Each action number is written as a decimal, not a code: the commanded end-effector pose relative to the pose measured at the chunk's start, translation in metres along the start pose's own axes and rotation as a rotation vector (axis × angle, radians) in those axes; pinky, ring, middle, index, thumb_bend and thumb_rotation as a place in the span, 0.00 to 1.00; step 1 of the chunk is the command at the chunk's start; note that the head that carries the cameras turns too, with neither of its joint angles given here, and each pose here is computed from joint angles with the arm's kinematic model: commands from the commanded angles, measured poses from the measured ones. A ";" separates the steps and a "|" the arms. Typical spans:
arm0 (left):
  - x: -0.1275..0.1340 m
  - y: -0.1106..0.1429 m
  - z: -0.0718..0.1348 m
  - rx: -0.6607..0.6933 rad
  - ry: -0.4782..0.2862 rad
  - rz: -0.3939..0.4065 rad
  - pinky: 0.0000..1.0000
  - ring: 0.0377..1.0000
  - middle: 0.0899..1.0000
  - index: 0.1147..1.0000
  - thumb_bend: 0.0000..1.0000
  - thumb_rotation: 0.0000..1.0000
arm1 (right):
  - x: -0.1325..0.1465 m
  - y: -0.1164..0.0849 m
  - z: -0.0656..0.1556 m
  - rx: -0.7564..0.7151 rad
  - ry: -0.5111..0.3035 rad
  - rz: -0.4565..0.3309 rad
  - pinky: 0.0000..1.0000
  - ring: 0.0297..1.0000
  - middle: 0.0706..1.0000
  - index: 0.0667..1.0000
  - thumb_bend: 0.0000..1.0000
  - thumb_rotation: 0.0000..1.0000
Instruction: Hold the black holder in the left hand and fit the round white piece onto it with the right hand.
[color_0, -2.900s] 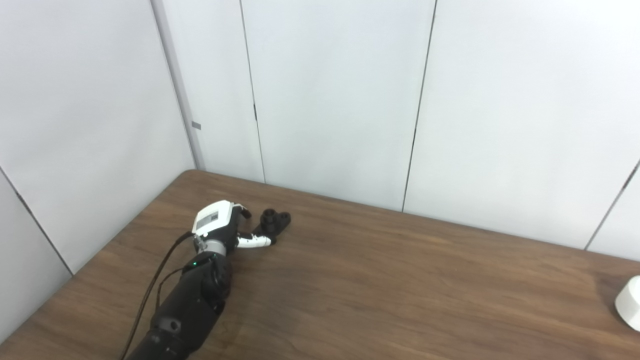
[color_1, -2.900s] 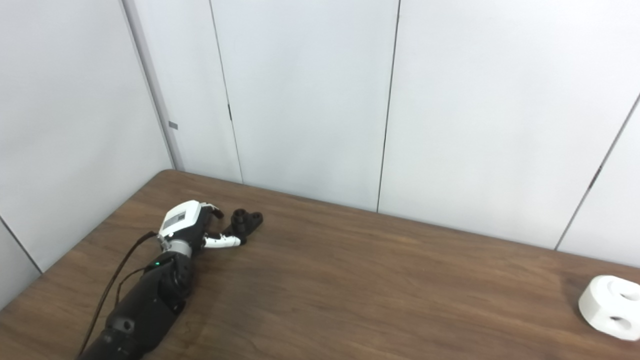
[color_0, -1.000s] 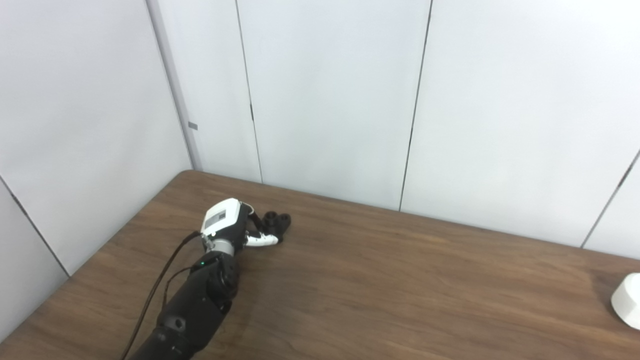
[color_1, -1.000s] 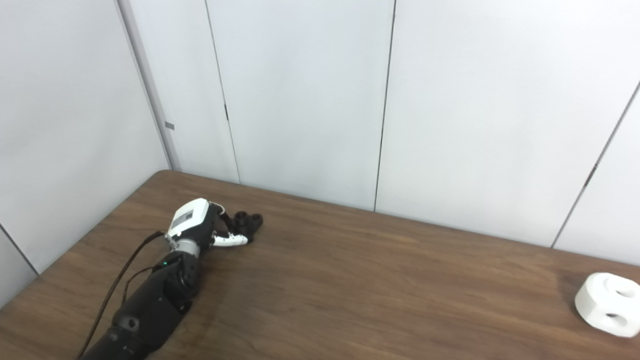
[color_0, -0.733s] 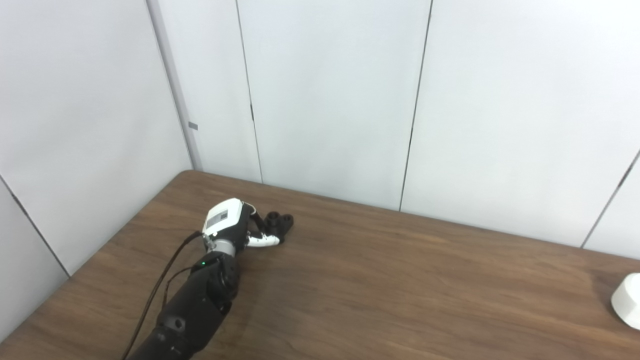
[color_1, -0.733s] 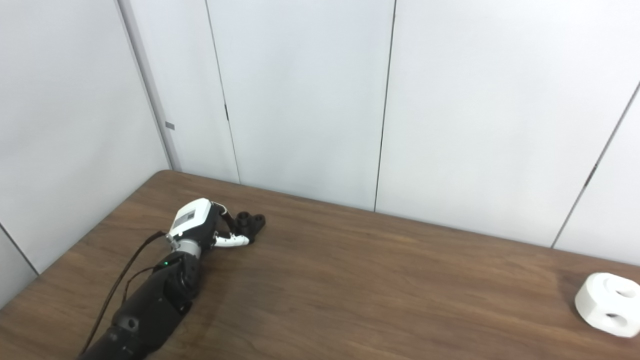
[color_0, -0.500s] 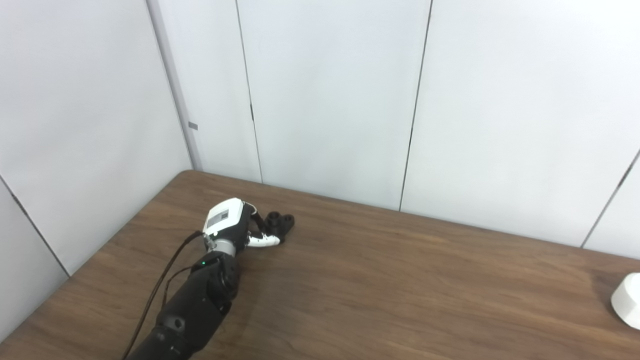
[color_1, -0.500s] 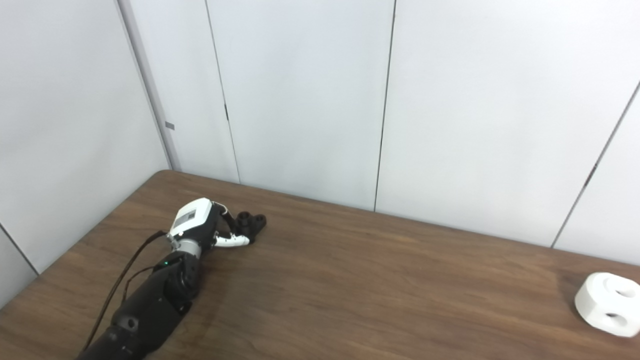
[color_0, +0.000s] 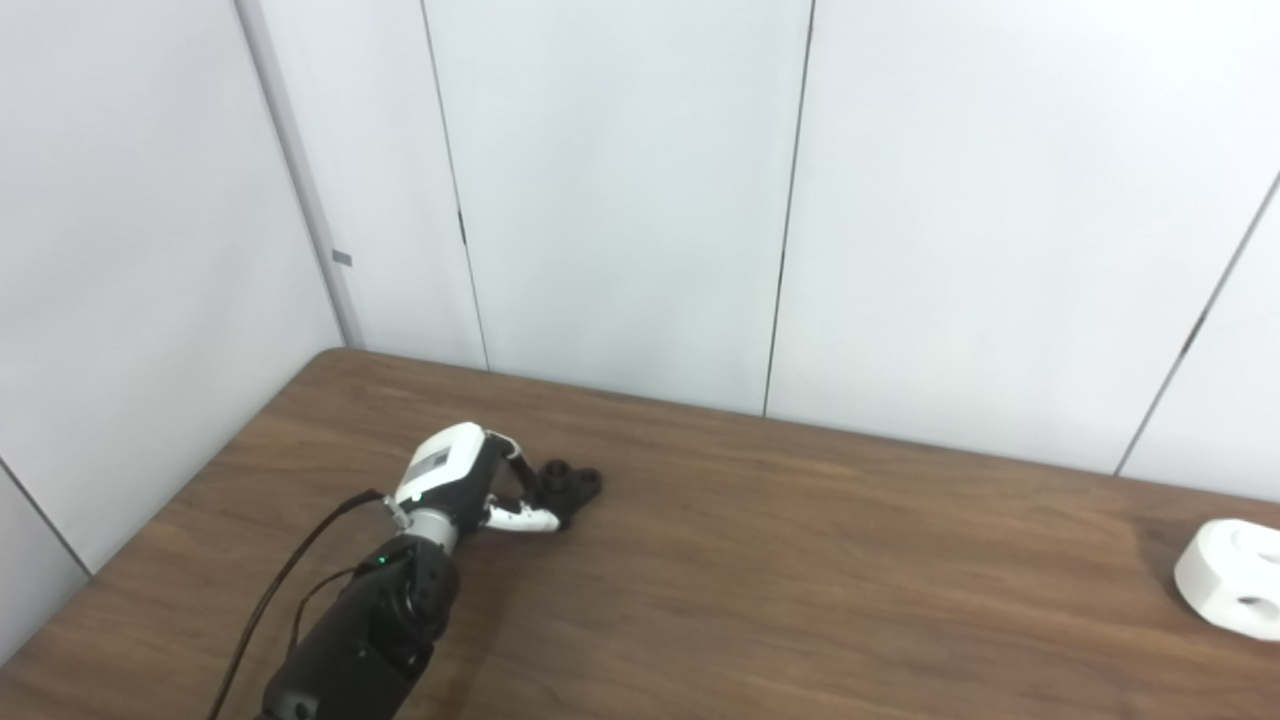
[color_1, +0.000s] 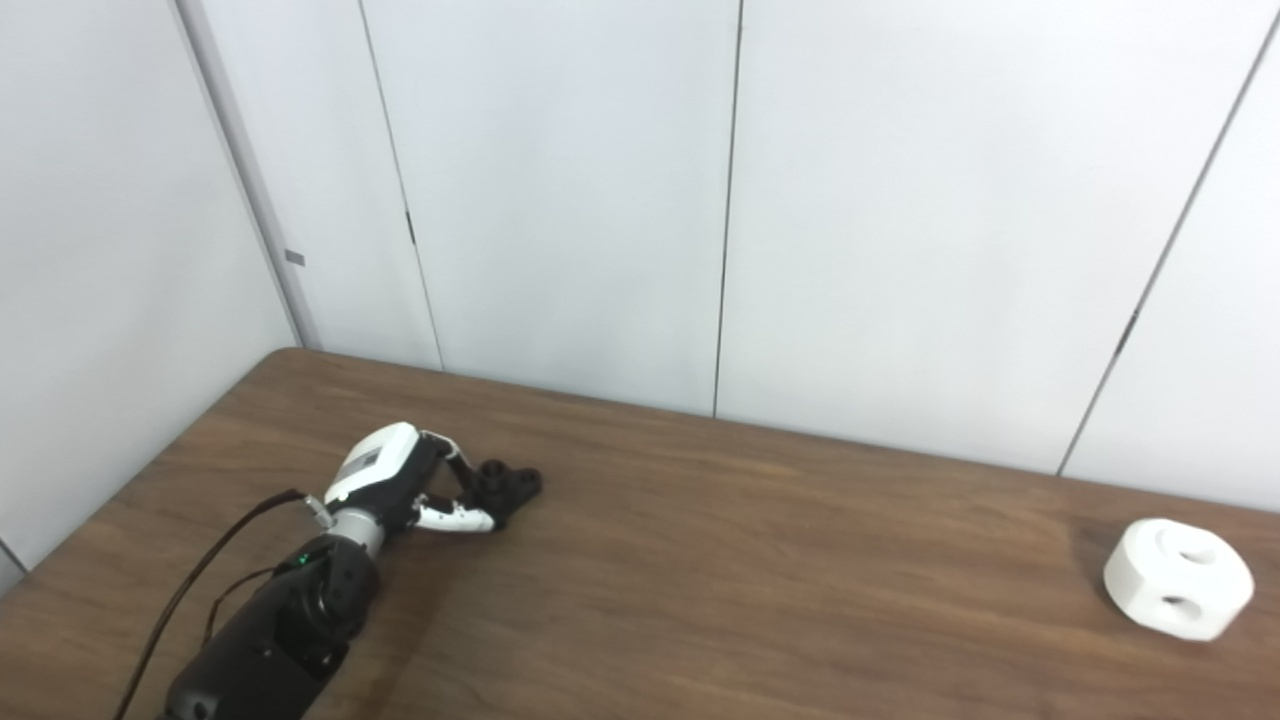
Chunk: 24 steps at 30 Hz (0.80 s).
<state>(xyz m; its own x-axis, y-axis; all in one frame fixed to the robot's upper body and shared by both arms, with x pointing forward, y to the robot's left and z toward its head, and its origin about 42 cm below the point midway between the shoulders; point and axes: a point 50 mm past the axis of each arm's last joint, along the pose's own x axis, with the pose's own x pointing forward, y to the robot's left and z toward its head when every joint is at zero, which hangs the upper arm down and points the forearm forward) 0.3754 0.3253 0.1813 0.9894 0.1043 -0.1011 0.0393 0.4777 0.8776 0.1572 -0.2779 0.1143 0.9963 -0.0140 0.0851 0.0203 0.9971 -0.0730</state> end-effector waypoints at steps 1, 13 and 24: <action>-0.006 0.017 0.020 -0.004 -0.072 0.035 1.00 0.93 0.78 0.42 0.52 0.05 | -0.004 0.006 0.007 0.015 -0.006 -0.011 1.00 1.00 0.98 1.00 0.56 1.00; -0.079 -0.002 0.062 -0.044 -0.300 -0.083 1.00 0.91 0.79 0.42 0.52 0.05 | -0.003 0.016 0.011 0.015 0.011 -0.031 1.00 1.00 0.93 1.00 0.54 1.00; -0.124 -0.025 0.096 -0.033 -0.482 -0.195 1.00 0.89 0.76 0.42 0.52 0.05 | -0.002 0.022 0.013 -0.004 -0.013 -0.041 0.97 0.92 0.89 1.00 0.56 1.00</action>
<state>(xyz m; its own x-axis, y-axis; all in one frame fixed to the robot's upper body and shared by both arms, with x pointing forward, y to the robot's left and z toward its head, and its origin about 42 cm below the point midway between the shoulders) 0.2671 0.2235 0.2032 0.9260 -0.3621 -0.1069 0.2864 0.4891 0.8238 0.1579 -0.2670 0.1204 0.9971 -0.0410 0.0645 0.0477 0.9932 -0.1066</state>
